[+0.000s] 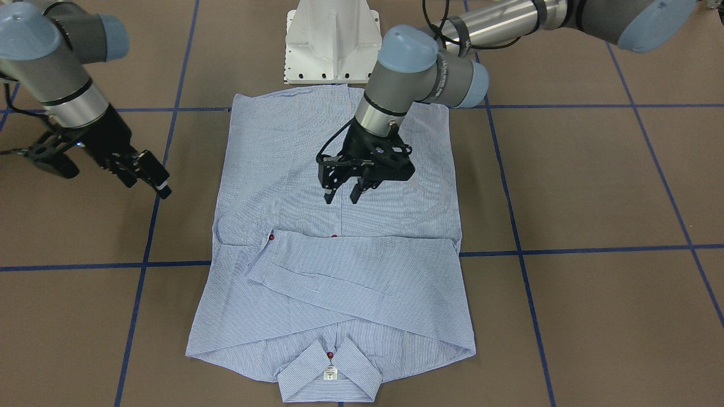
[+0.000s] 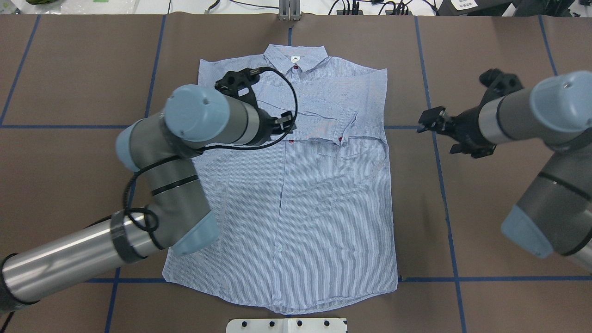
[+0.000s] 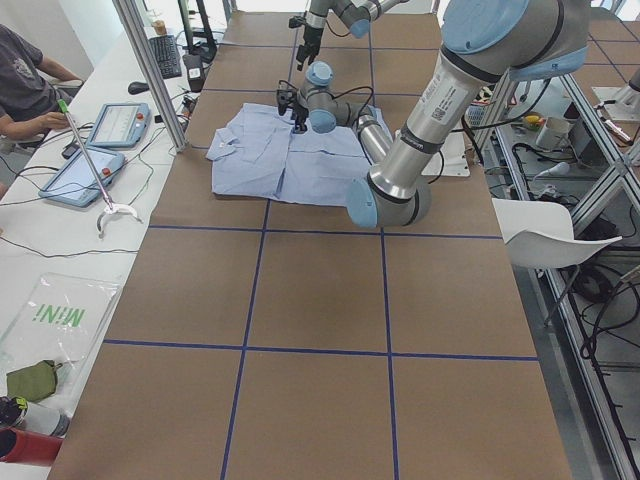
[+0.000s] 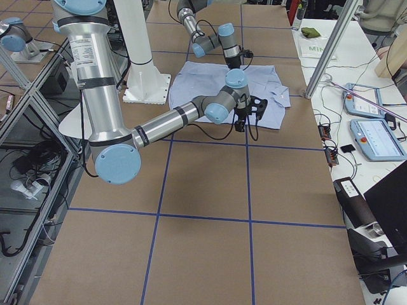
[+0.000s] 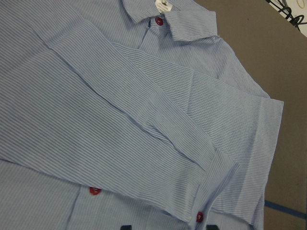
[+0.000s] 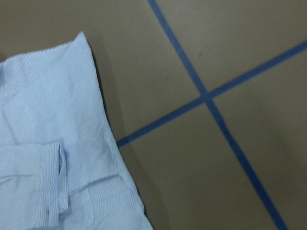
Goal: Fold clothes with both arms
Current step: 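Release the sleeve and move both grippers toward the shirt hem corners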
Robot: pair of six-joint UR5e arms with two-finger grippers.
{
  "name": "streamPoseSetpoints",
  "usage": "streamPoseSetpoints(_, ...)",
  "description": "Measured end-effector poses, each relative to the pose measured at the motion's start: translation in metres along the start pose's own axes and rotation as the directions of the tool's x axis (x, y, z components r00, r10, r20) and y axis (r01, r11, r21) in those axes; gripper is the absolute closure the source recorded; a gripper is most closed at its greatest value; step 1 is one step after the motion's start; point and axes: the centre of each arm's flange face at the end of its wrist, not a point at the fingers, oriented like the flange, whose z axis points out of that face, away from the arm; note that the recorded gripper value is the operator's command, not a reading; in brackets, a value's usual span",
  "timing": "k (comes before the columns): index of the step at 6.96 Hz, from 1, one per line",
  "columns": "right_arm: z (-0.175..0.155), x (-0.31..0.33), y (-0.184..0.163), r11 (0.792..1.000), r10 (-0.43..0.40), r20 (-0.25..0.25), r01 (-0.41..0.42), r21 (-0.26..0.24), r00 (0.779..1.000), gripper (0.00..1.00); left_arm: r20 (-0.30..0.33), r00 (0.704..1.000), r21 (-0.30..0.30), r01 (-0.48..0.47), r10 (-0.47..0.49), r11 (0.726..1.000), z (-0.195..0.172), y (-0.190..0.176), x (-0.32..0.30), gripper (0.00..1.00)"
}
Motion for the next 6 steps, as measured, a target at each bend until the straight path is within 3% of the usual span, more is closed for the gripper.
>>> streamPoseSetpoints(2, 0.009, -0.012, 0.139, 0.998, 0.060, -0.076, -0.058, 0.026, 0.995, 0.04, 0.030, 0.990, -0.015, -0.140, 0.140, 0.990, -0.064, 0.001, -0.075, 0.43)
streamPoseSetpoints(3, 0.012, -0.005, 0.208, 0.996, 0.080, -0.117, -0.074, 0.058, 0.990, 0.04, 0.044, 0.985, -0.041, -0.164, 0.166, 0.986, -0.081, -0.007, -0.103, 0.43)
streamPoseSetpoints(4, 0.014, 0.007, 0.262, 0.993, 0.103, -0.127, -0.094, 0.078, 0.986, 0.04, 0.048, 0.982, -0.075, -0.177, 0.181, 0.981, -0.093, -0.020, -0.124, 0.37)
streamPoseSetpoints(6, 0.021, 0.029, 0.315, 0.987, 0.139, -0.142, -0.125, 0.100, 0.980, 0.10, 0.047, 0.980, -0.117, -0.189, 0.195, 0.975, -0.107, -0.037, -0.152, 0.31)
